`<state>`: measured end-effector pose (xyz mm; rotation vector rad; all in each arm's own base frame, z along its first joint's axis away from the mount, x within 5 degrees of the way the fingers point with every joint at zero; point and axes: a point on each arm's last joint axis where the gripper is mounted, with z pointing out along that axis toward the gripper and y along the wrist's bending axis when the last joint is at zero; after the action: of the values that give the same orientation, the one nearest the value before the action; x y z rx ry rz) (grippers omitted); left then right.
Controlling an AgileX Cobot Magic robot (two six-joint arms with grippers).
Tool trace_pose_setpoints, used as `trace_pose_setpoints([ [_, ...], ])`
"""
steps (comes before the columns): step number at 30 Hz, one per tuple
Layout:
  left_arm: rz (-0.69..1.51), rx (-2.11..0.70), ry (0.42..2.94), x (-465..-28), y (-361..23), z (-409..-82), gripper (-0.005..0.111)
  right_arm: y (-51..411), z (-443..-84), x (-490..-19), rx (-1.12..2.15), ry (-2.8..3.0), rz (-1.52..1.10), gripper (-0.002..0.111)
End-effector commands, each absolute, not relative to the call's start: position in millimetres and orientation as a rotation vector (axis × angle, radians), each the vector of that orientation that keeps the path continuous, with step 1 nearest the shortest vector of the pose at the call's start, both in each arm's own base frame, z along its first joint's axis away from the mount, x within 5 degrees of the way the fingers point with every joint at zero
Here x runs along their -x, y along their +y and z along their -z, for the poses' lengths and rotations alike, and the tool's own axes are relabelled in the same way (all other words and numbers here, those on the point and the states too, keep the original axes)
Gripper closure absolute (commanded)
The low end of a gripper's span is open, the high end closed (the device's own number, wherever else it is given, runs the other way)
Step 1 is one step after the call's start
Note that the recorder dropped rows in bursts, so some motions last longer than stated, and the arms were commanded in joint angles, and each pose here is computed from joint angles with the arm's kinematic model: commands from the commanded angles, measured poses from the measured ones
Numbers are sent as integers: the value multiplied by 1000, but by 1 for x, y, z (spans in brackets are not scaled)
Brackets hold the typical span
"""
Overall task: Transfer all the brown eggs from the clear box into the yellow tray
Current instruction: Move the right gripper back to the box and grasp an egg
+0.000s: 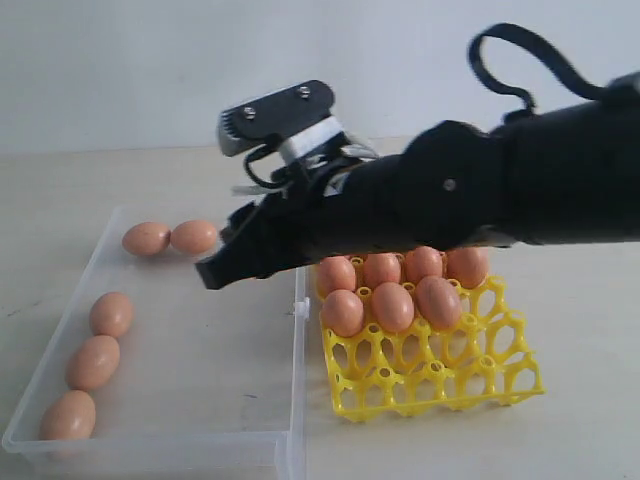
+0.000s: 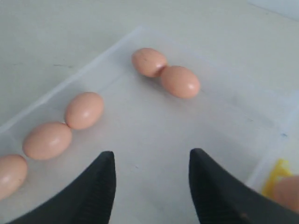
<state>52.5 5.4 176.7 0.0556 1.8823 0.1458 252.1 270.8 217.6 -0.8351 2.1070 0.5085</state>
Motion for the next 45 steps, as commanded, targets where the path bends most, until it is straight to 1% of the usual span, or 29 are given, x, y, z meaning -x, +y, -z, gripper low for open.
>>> trace_pose_setpoints([
  [1, -134, -55, 1863, -52, 5, -179, 107, 316, -205, -268, 886, 2145, -567, 55],
  [6, -134, -55, 1863, -52, 5, -179, 107, 363, -188, -294, 819, 2259, -676, 55],
  [10, -134, -55, 1863, -52, 5, -179, 107, 389, -169, -307, 766, 2429, -757, 54],
  [14, -134, -55, 1863, -52, 5, -179, 107, 407, -159, -317, 776, 2513, -781, 48],
  [17, -134, -55, 1863, -52, 5, -179, 107, 413, -151, -322, 777, 2571, -755, 46],
  [41, -135, -57, 1863, -52, 5, -179, 107, 429, -117, -336, 794, 2604, -718, 46],
  [42, -135, -57, 1863, -52, 5, -179, 107, 429, -117, -336, 799, 2602, -717, 48],
  [43, -135, -57, 1863, -52, 5, -179, 107, 428, -117, -336, 808, 2598, -711, 54],
  [44, -135, -57, 1863, -52, 5, -179, 107, 428, -117, -336, 813, 2595, -702, 62],
  [45, -135, -57, 1863, -52, 5, -179, 107, 428, -117, -337, 819, 2592, -693, 74],
])
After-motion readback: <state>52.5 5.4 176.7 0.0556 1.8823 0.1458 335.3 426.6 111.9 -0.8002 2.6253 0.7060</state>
